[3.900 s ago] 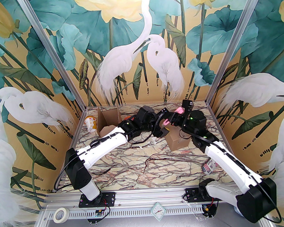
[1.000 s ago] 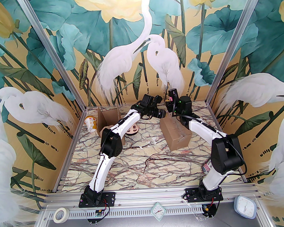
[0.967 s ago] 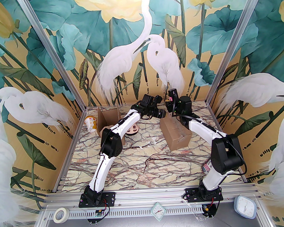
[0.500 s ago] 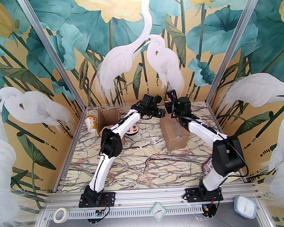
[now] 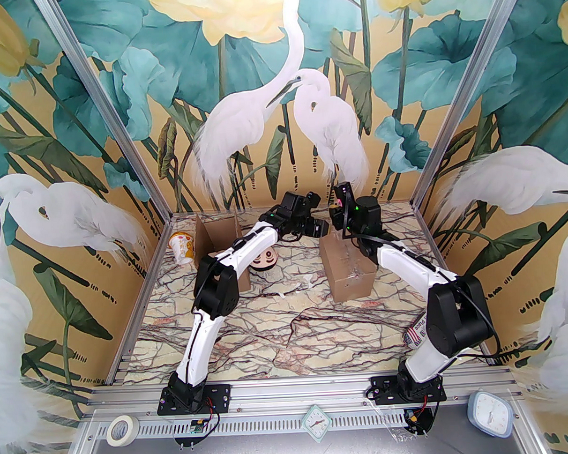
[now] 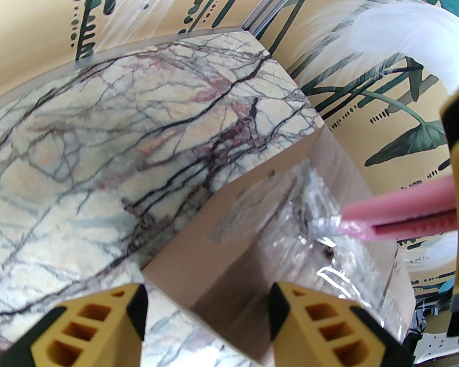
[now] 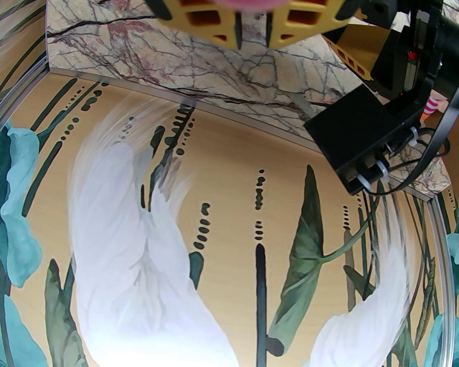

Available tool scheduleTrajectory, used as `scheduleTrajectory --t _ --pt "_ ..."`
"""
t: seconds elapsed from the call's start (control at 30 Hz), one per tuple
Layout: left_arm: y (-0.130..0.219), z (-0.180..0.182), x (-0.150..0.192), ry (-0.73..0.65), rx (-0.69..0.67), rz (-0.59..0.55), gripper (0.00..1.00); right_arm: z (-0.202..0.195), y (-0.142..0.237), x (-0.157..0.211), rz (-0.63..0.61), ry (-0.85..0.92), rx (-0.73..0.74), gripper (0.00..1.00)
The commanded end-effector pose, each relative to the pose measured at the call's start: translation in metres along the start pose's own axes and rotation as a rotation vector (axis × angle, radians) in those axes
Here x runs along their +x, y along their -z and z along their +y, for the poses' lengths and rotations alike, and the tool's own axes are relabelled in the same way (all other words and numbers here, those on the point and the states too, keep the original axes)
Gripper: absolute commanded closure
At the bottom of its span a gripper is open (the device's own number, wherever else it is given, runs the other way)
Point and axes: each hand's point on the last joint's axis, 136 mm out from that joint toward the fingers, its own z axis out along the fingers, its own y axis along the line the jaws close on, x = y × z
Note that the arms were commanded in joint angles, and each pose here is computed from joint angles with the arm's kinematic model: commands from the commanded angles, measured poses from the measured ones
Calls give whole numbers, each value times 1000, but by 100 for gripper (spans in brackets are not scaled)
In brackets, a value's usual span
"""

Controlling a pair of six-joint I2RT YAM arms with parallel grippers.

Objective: Unpack the express box

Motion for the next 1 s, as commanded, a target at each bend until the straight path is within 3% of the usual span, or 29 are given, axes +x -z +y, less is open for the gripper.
scheduleTrajectory --t 0.0,0.3,0.6,0.97 --pt "3 4 45 52 -38 118 39 10 7 -1 -9 -30 -60 100" --pt "36 -11 74 54 -51 128 39 39 15 -4 -27 -97 -226 100" --pt "62 -30 17 -169 -22 39 38 45 23 -15 -48 -67 -260 100" --pt "42 -28 11 -141 217 76 41 47 20 -17 -44 -78 -278 100"
